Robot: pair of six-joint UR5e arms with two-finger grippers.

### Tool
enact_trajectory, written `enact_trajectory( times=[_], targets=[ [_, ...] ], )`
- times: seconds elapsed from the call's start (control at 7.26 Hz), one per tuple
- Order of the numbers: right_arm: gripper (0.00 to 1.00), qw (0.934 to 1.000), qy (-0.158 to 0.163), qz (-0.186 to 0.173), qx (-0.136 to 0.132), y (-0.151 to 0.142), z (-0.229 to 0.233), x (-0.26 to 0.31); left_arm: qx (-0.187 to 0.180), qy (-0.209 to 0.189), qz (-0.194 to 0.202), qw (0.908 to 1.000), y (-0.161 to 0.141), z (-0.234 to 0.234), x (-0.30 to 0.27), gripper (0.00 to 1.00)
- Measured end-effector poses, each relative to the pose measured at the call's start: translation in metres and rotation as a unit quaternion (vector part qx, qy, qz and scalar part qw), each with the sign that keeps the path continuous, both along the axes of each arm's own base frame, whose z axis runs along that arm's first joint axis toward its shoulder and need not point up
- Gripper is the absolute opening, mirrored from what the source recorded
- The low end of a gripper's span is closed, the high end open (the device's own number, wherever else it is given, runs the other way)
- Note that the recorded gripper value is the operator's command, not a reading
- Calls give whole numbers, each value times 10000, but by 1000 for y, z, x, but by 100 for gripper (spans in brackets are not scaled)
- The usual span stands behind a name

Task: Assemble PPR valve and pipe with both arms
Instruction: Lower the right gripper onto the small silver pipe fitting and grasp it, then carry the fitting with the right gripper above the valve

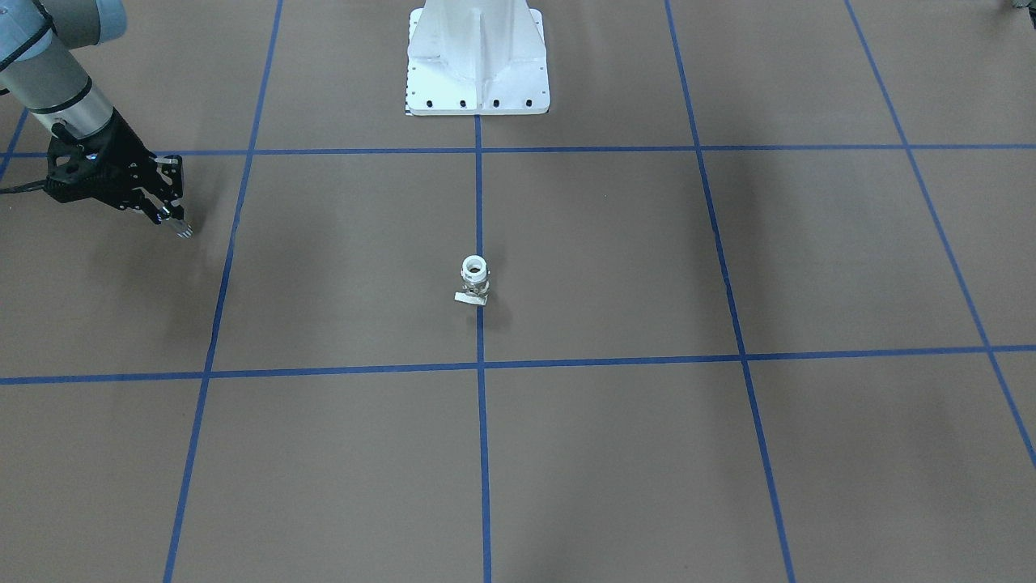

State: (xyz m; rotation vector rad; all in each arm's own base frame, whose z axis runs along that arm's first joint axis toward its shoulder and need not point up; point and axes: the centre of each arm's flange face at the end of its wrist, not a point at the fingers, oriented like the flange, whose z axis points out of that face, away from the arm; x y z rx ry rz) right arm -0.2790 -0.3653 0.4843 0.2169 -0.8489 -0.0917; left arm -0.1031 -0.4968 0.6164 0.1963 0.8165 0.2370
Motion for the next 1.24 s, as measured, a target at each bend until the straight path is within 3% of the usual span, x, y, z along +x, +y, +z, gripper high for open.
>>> enact_trajectory(
  times=[0.28, 0.55, 0.83, 1.24],
  targets=[
    [0, 9997, 107, 146, -151, -57, -77, -39, -389, 41, -259, 9989, 13, 12, 1, 100],
    [0, 9991, 205, 235, -293, -93, -171, -70, -612, 54, -597, 9963, 19, 6, 1, 100],
    [0, 9975, 155, 415, -555, -106, -250, -95, -586, 38, -703, 9958, 22, 0, 1, 100],
    [0, 9938, -1, 627, -921, -108, -327, -159, -493, 35, -714, 9962, 24, -9, 2, 100]
  ],
)
